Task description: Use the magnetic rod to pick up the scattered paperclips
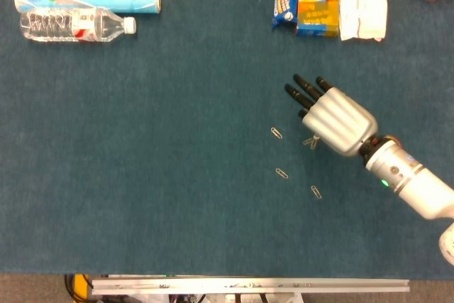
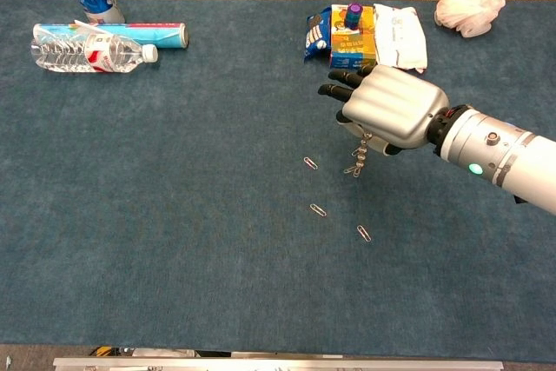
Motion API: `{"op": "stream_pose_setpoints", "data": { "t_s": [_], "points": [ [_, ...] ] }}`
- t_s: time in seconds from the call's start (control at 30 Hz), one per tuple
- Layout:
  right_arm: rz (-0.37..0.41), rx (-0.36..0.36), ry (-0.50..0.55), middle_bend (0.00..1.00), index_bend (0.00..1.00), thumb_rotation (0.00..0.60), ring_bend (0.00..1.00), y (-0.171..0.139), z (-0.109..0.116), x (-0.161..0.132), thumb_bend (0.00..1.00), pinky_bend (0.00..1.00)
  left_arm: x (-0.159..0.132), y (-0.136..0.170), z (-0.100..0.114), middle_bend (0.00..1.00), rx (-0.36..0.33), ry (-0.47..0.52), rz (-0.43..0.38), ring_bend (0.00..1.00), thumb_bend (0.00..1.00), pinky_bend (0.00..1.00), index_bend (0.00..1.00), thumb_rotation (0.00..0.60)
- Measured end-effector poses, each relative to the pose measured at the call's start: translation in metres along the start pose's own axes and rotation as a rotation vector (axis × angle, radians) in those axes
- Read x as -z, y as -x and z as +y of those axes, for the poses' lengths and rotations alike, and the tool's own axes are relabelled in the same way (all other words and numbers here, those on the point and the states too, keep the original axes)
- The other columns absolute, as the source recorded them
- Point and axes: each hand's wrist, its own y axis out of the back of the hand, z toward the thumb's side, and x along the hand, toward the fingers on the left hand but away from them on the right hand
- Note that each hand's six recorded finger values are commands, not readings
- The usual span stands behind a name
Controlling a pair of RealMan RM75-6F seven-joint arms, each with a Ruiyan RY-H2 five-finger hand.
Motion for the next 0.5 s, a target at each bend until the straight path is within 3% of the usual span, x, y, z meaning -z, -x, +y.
{"op": "stream_pose_setpoints", "data": {
  "t_s": [0.5],
  "points": [
    [-0.054, -0.039, 0.011, 0.13, 0.58, 0.6, 0.0, 0.016, -0.01, 0.017, 0.32, 0.25, 0.004, 0.0, -0.002, 0.44, 0.006, 0.001, 0.011, 0.26, 0.01, 0.45, 0.44, 0.6]
  ]
}}
